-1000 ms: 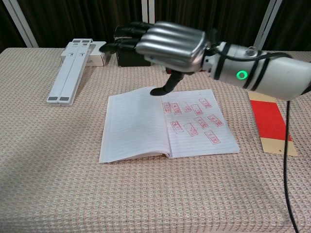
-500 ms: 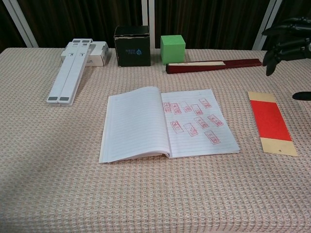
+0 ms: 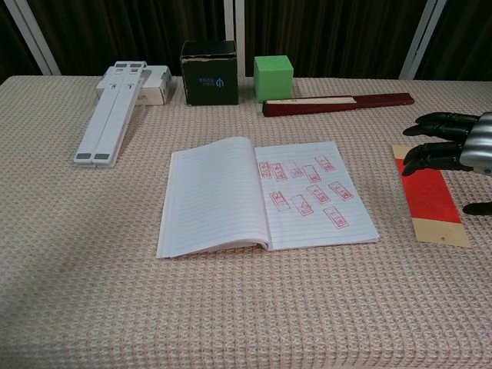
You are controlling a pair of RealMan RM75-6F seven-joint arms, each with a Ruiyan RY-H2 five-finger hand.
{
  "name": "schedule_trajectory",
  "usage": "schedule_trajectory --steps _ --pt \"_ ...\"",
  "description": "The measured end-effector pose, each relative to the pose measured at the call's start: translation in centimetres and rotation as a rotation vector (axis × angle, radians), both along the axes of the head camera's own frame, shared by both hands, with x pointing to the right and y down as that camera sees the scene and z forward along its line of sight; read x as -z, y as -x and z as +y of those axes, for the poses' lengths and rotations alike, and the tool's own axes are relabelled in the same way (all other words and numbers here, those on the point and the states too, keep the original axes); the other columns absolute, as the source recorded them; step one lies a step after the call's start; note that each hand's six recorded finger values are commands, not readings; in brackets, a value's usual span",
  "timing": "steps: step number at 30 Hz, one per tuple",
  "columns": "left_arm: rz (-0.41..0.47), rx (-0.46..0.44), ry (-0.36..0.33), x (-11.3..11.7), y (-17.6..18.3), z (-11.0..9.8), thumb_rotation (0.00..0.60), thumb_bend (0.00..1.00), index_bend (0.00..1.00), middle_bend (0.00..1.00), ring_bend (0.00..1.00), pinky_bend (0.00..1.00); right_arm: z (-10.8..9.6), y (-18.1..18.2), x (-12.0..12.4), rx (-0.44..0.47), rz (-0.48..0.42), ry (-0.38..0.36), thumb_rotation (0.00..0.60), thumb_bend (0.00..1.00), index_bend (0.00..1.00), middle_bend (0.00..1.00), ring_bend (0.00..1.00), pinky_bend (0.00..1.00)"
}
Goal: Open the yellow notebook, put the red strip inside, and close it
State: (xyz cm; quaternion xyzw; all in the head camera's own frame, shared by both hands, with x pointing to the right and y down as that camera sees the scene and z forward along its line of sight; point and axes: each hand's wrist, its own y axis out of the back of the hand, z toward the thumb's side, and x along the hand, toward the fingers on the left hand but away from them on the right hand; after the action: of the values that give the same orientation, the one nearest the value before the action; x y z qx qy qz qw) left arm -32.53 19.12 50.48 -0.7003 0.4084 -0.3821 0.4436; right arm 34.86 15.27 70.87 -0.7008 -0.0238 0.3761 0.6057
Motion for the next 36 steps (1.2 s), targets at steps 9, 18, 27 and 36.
schedule_trajectory --steps 9,18,27,36 --pt "0.006 0.020 -0.003 0.1 0.5 0.4 0.600 0.03 0.36 0.22 0.13 0.18 -0.5 -0.3 -0.9 0.033 0.025 0.020 0.600 0.15 0.26 0.19 0.01 0.00" --pt "0.005 0.027 0.003 -0.2 0.7 0.6 0.600 0.03 0.35 0.22 0.13 0.18 -1.0 -0.3 -1.9 0.077 0.081 0.026 0.600 0.15 0.27 0.20 0.01 0.00" --pt "0.007 0.033 -0.001 -0.1 1.0 0.6 0.600 0.03 0.36 0.22 0.13 0.18 -1.7 0.2 -2.3 0.108 0.099 0.022 0.600 0.17 0.29 0.20 0.02 0.00" --pt "0.007 0.035 0.000 -0.2 1.1 0.8 0.600 0.03 0.36 0.22 0.13 0.18 -1.7 0.7 -2.7 0.126 0.117 0.027 0.600 0.18 0.31 0.22 0.02 0.00"
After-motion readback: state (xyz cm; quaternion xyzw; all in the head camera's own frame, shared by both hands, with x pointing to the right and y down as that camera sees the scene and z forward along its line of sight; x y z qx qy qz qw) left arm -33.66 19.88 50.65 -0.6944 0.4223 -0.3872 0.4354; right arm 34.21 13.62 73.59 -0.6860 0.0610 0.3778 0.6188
